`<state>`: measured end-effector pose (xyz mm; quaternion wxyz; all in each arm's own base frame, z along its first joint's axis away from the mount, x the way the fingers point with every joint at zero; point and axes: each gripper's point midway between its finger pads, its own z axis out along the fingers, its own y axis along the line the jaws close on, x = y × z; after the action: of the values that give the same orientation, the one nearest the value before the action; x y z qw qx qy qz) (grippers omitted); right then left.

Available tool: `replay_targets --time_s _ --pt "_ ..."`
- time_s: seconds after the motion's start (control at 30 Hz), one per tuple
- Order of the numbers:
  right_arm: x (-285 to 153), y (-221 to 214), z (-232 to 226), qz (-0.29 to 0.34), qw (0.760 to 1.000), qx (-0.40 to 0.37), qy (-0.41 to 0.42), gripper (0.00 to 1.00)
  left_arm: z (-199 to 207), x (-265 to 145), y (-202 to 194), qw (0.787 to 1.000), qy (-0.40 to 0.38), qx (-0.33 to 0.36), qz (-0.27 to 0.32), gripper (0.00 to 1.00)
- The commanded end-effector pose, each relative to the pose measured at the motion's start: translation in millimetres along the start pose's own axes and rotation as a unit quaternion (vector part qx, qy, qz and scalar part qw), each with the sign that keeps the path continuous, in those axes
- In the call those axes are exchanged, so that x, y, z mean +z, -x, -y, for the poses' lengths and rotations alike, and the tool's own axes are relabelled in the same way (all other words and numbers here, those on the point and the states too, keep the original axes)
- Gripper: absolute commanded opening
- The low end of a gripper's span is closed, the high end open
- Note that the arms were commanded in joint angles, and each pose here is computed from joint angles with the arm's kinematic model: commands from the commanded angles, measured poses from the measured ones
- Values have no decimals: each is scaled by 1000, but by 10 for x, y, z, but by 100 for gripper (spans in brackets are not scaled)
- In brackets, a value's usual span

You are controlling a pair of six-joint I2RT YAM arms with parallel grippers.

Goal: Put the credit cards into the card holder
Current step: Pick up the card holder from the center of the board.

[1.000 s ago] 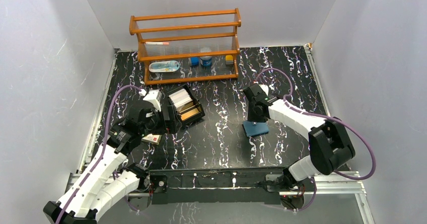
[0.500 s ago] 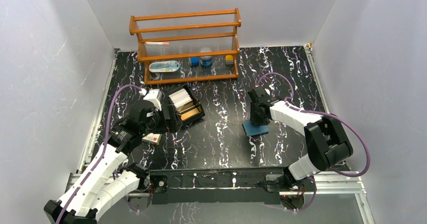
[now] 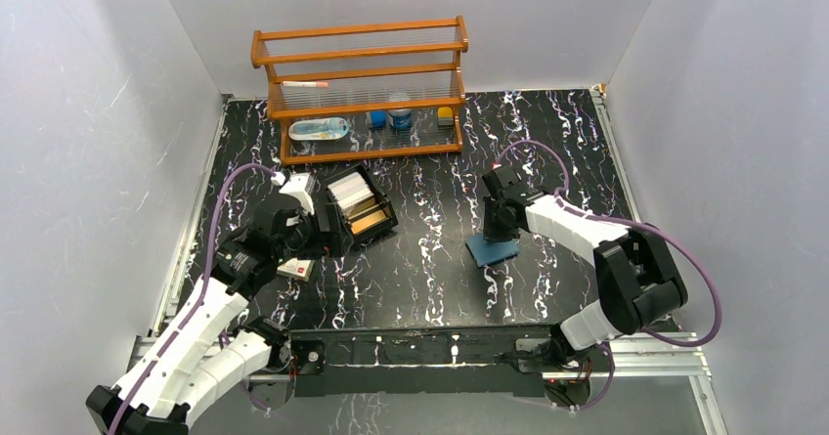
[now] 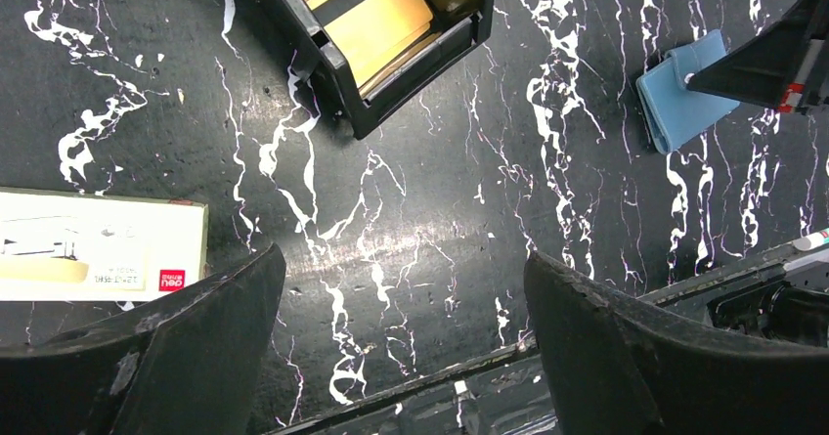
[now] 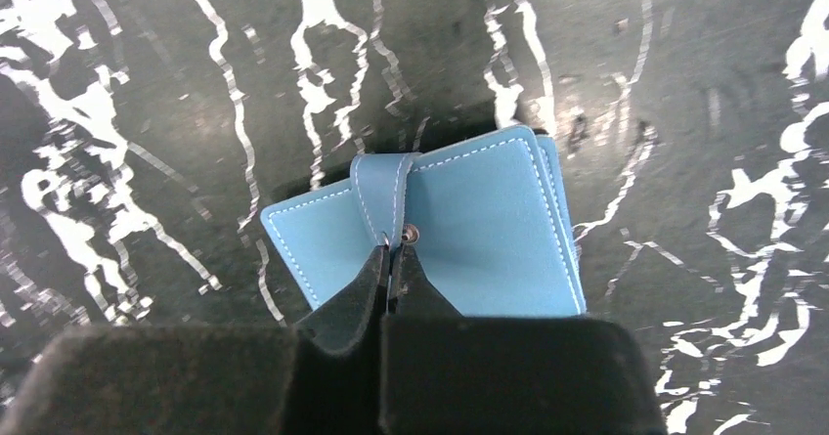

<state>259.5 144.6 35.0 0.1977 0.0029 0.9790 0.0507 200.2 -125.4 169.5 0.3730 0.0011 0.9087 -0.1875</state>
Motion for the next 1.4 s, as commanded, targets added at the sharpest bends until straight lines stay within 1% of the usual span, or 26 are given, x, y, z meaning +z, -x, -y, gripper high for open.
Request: replay_targets --time_s 0.0,0.13,0.27,0.4,0.5,0.57,0.63,0.73,0.8,0.9,1.0,1.07,1.1,1.2,1.23,1.27,1.37 --pt "-234 -44 -310 -3 995 41 91 0 42 18 -1 1000 -7 -2 -14 89" --pt "-548 -24 -566 15 980 80 180 0 272 -20 32 998 -55 -12 -34 84" --pt "-895 43 -792 34 959 106 260 0 544 -52 96 992 -118 -28 -43 80" --pt "-1247 121 -975 51 932 133 333 0 766 -36 156 982 -183 -29 -27 73" --pt "-1483 124 -1092 48 912 139 383 0 861 -42 182 977 -212 -28 -19 70" --pt "-1576 122 -1108 54 908 131 395 0 886 -36 210 975 -220 -20 -14 68" --pt "-1590 96 -1090 53 910 123 392 0 895 -7 226 974 -226 -1 -5 66" --pt "-1608 5 -1104 32 909 118 399 0 949 35 239 969 -247 18 3 64" --pt "-1667 -45 -1141 19 900 126 418 0 985 63 252 967 -255 28 3 63" --pt "-1781 -111 -1165 11 881 160 446 0 988 104 277 969 -247 21 2 62" --pt "-1874 -176 -1173 11 854 204 478 0 1042 97 250 964 -266 19 5 62" --pt "-1854 -261 -1155 2 840 229 492 0 1121 63 158 952 -304 43 6 62" --pt "-1861 -277 -1148 2 837 233 495 0 1181 20 126 942 -330 66 14 62" --pt "-1846 -315 -1133 -5 844 226 486 0 1327 -101 46 905 -391 153 67 62" --pt "-1865 -325 -1144 -9 843 222 490 0 1382 -145 45 891 -405 187 89 63" --pt "-1899 -319 -1160 -10 840 218 496 0 1418 -177 68 881 -412 206 106 65" --pt "-2066 -276 -1223 -13 823 214 526 0 1504 -163 88 867 -421 239 120 67"
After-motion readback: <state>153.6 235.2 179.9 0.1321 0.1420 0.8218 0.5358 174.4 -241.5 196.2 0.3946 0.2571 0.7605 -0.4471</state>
